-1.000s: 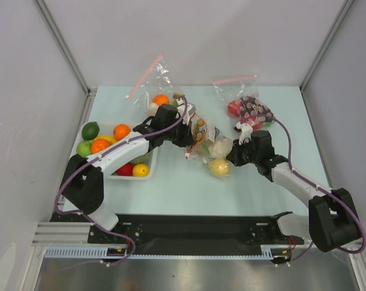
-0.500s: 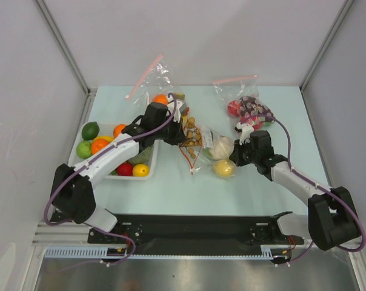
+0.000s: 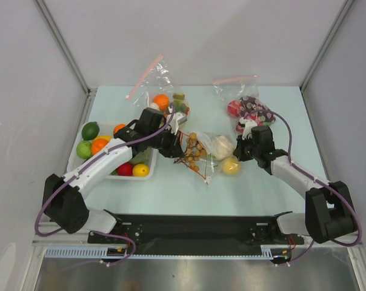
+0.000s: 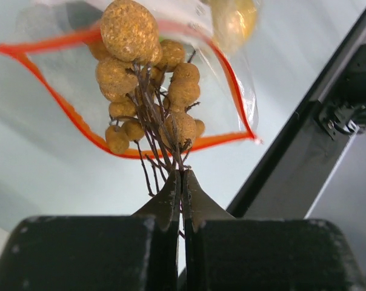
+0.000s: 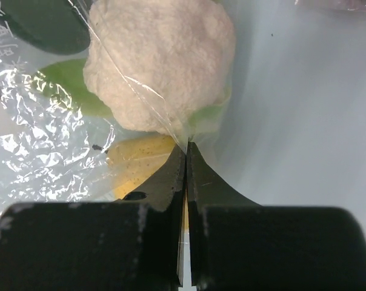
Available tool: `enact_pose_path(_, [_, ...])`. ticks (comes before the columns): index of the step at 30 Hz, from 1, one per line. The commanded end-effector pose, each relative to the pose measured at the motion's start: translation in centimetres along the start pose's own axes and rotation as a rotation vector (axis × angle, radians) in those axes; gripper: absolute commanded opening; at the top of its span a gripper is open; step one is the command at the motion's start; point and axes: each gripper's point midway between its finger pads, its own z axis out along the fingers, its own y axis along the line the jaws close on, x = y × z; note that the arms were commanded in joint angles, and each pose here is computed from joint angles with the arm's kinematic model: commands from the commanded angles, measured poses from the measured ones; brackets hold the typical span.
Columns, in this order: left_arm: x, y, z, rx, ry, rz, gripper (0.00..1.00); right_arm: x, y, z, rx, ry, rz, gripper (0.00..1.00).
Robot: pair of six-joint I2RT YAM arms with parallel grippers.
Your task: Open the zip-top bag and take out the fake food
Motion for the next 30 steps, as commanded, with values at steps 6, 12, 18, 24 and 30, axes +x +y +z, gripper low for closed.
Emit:
enact_pose_path(6, [-1.4, -4.4, -5.1, 0.114, -0.112, 0.076, 0.01, -1.8, -0.9, 0.9, 0.041, -0.017, 0.006, 0.0])
enact_pose_path(12, [-0.7, -4.6, -6.7, 0.086, -0.1, 0.071, 0.01, -2.1, -0.9, 0.8, 0.041, -0.02, 0.0, 0.0])
enact_pose_path(18, [-1.0, -3.8, -9.9, 0.008, -0.169, 0.054, 0.0, -2.2, -0.9, 0.9, 0.039, -0.02, 0.001, 0.0])
enact_pose_path(24, [-2.0, 0.0, -13.5, -0.189, -0.271, -0.037, 0.0, -2.3, -0.8, 0.9, 0.029, -0.022, 0.0, 0.0])
enact_pose_path(30, [0.1, 3.4, -14.8, -0.333, -0.241, -0.132, 0.0, -2.3, -0.7, 1.0, 0.025, -0.02, -0.001, 0.0])
